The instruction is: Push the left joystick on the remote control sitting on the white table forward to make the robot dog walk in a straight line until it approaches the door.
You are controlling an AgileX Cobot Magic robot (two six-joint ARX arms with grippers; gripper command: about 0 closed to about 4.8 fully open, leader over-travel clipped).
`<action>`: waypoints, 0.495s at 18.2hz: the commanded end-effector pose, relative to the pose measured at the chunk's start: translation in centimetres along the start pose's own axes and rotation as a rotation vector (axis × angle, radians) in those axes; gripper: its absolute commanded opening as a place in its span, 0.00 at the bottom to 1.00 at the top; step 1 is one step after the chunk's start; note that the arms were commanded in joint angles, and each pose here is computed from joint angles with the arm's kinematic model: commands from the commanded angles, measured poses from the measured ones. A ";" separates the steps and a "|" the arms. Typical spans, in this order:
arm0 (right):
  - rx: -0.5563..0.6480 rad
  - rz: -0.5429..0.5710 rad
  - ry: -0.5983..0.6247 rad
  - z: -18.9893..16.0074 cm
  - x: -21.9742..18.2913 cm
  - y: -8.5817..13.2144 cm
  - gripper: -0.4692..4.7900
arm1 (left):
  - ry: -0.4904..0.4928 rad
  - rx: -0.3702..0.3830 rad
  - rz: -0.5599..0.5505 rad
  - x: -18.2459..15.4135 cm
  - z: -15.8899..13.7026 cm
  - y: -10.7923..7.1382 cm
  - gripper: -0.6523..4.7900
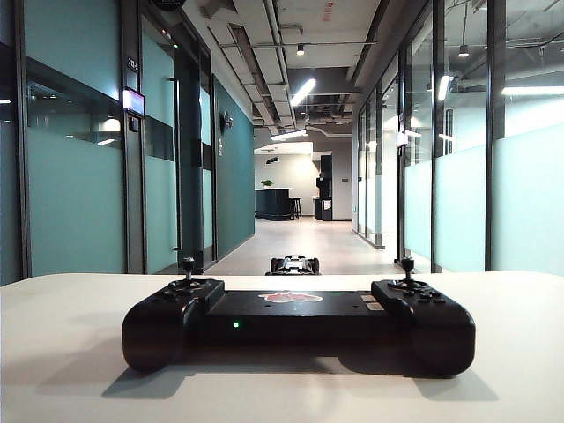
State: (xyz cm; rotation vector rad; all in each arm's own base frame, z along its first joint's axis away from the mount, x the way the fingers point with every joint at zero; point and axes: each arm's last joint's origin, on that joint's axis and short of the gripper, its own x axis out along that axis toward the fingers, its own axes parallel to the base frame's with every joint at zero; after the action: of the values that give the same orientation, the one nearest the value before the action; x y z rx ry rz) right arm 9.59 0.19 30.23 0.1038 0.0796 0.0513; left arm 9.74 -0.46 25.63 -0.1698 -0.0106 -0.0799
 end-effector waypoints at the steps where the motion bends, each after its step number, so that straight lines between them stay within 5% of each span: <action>1: 0.063 -0.004 0.090 0.8 0.8 0.1 0.08 | 0.078 -0.002 -0.001 1.3 1.4 -0.2 0.11; 9: 0.110 0.106 0.275 -0.2 2.6 2.3 0.08 | 0.324 0.062 -0.298 5.8 4.0 -3.7 0.11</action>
State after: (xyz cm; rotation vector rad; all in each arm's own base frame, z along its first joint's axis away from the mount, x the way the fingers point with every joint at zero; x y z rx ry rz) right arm 12.13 2.40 30.07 0.1814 0.3323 0.1752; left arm 14.97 -3.58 29.99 -0.1143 0.2712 -0.3553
